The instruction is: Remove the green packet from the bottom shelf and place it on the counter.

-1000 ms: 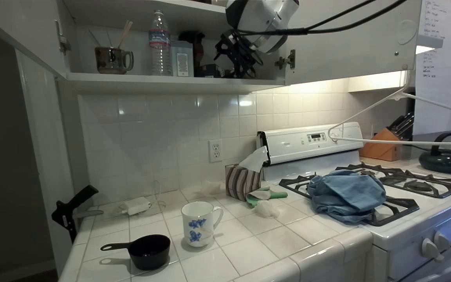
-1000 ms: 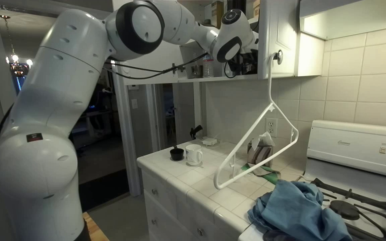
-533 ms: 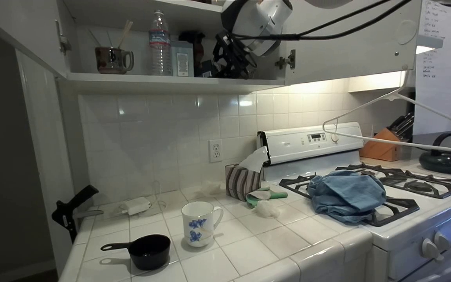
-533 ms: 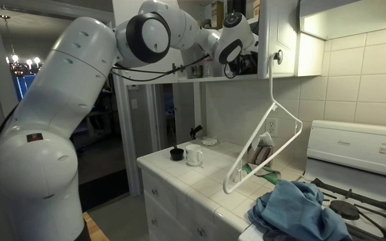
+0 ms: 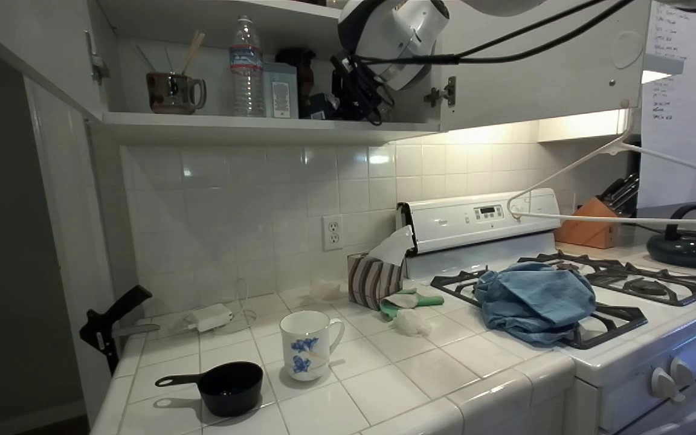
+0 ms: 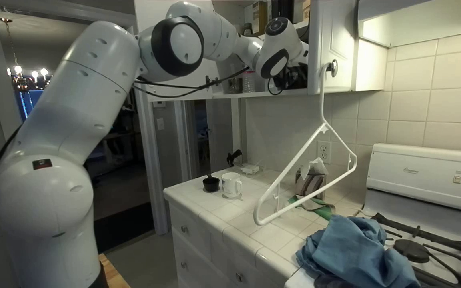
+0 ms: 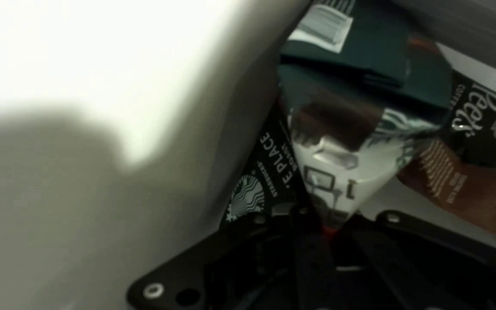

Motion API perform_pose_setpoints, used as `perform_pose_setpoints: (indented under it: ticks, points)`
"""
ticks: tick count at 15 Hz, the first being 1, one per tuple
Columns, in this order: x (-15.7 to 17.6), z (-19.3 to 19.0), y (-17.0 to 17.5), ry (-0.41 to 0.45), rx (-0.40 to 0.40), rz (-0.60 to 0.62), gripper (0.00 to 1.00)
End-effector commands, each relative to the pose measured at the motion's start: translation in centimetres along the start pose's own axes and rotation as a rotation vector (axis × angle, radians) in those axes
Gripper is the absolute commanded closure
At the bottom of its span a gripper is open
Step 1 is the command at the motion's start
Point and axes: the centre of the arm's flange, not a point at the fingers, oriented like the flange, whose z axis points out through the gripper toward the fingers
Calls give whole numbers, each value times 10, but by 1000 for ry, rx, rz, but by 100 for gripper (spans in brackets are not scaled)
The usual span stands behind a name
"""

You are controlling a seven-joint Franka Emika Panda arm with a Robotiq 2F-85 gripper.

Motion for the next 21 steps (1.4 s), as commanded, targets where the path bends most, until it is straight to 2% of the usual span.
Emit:
perform_pose_setpoints:
  ticks: [1,4,7,10,13,15,18,20,21]
  points:
    - [-38,-42,22,13,14,-30,100]
    - [-60,-69,41,66,36,-30,100]
    - [-69,-98,44,191,90,-41,100]
    - [-88,-137,28,313,152,-87,100]
    - [-111,-172,22,419,179,-88,100]
    - [-124,-194,31,508,185,-55,100]
    - [-139,-226,62,627,175,1,100]
    - [-152,-247,87,657,100,-39,100]
    - [-158,-255,101,651,34,-91,100]
